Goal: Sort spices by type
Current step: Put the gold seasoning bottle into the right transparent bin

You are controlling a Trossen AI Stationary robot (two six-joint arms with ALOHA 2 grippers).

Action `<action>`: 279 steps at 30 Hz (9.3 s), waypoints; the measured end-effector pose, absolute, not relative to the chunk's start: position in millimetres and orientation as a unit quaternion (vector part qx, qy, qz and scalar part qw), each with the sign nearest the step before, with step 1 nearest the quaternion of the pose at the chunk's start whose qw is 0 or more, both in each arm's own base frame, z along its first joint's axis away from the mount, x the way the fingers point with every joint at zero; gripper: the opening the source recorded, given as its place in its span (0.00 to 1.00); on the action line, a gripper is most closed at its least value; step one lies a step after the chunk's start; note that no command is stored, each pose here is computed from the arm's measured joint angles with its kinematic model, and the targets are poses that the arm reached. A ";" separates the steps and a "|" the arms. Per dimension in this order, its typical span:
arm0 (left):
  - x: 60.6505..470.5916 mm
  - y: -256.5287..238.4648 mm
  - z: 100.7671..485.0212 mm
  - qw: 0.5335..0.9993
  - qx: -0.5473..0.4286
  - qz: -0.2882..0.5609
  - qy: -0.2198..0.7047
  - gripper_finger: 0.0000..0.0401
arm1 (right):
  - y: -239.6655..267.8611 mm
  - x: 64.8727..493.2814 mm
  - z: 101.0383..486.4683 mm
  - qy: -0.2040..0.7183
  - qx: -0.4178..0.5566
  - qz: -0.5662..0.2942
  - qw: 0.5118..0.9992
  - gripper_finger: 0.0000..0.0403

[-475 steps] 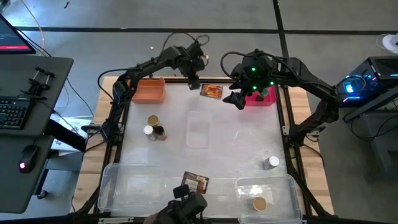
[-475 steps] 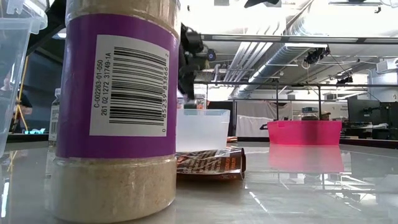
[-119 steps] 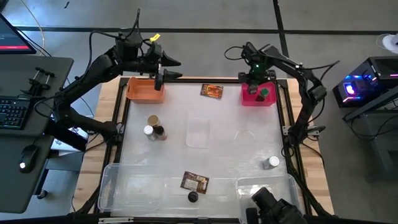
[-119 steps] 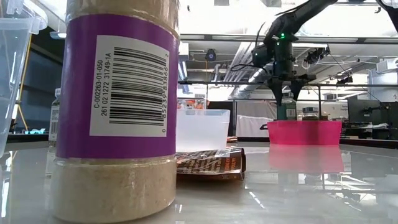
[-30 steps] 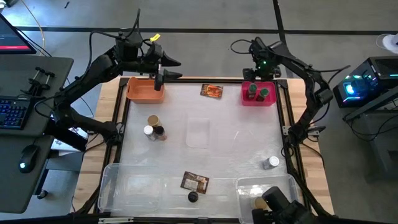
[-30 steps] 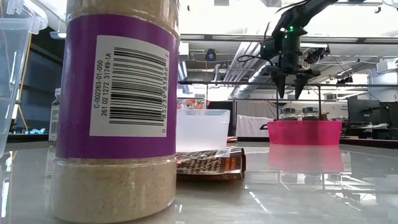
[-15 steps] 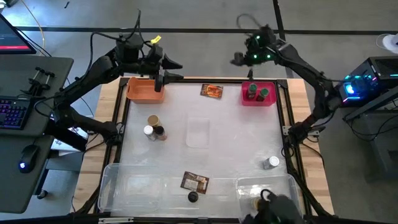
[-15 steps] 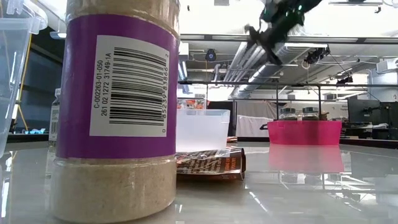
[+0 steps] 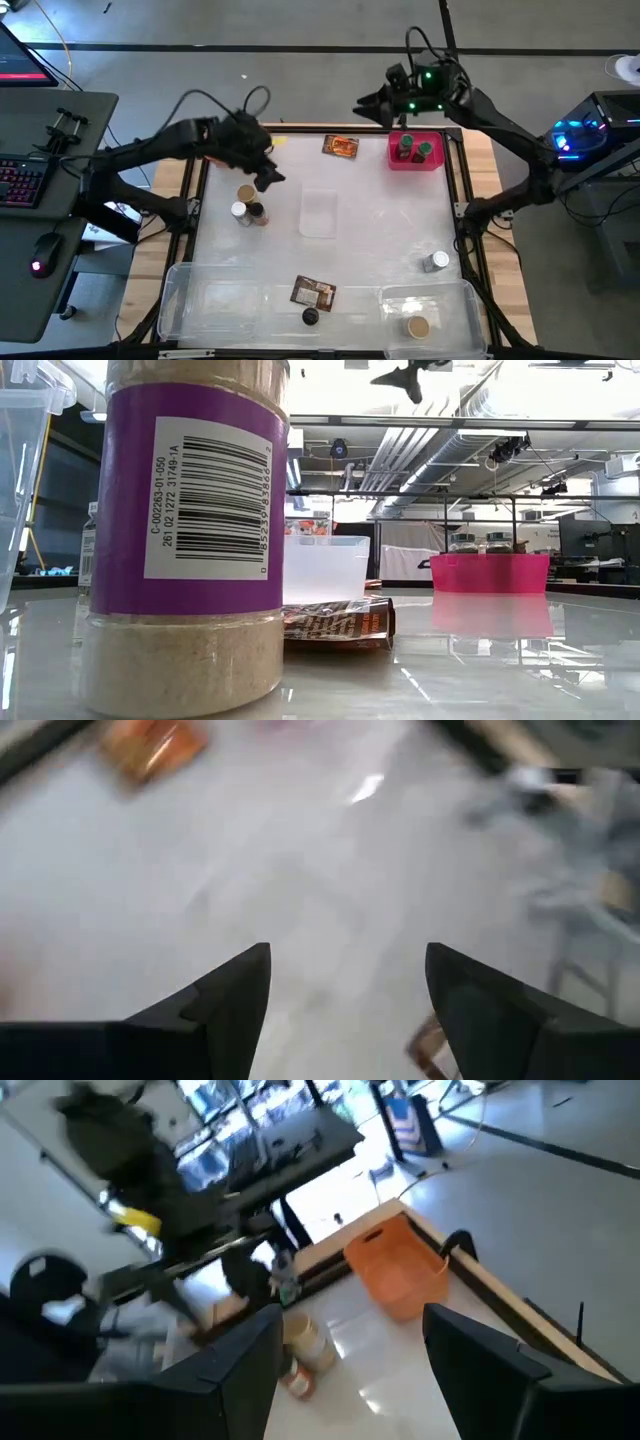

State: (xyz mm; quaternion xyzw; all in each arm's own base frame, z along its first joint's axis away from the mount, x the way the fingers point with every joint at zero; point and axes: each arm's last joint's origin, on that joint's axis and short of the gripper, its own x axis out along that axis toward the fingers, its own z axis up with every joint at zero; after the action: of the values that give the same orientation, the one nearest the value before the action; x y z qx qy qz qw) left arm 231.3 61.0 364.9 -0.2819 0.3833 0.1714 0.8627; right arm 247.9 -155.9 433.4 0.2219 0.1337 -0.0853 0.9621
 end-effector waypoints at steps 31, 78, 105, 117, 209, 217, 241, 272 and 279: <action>184.4 69.0 276.1 0.707 -0.318 0.352 0.524 0.63 | -21.2 283.3 429.1 0.171 0.343 -0.135 0.914 0.59; 194.2 69.1 252.6 0.664 -0.362 0.359 0.547 0.73 | -15.6 280.9 423.0 0.214 0.252 -0.134 0.934 0.59; 210.3 74.4 228.0 0.638 -0.326 0.332 0.613 0.73 | -15.6 281.0 423.2 0.212 0.255 -0.135 0.933 0.59; 211.0 76.5 225.6 0.649 -0.286 0.311 0.633 0.60 | -15.6 280.8 422.9 0.214 0.255 -0.136 0.933 0.59; 381.4 33.4 286.5 0.824 -0.057 0.074 0.558 0.59 | -0.7 218.0 467.1 0.115 0.248 -0.121 0.954 0.59; 355.0 22.7 346.5 0.870 -0.066 0.049 0.486 0.59 | 5.4 212.4 467.2 0.128 0.275 -0.094 0.948 0.59; 319.2 -32.1 397.2 0.916 0.085 0.007 0.392 0.59 | 31.4 298.5 416.0 0.235 0.202 -0.003 0.951 0.59; 400.5 -82.0 278.7 0.790 0.146 -0.128 0.581 0.59 | 14.9 202.9 461.1 0.178 0.228 -0.075 0.954 0.59; 403.0 -83.5 253.9 0.748 0.171 -0.144 0.625 0.59 | 15.4 209.7 455.4 0.196 0.224 -0.081 0.951 0.59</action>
State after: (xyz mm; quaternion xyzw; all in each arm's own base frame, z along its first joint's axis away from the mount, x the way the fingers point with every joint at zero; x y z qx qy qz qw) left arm 403.0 -83.5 253.9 0.1705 0.6246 -0.1435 0.7485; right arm 209.7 15.4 455.4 0.2242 0.1964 -0.0814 0.9511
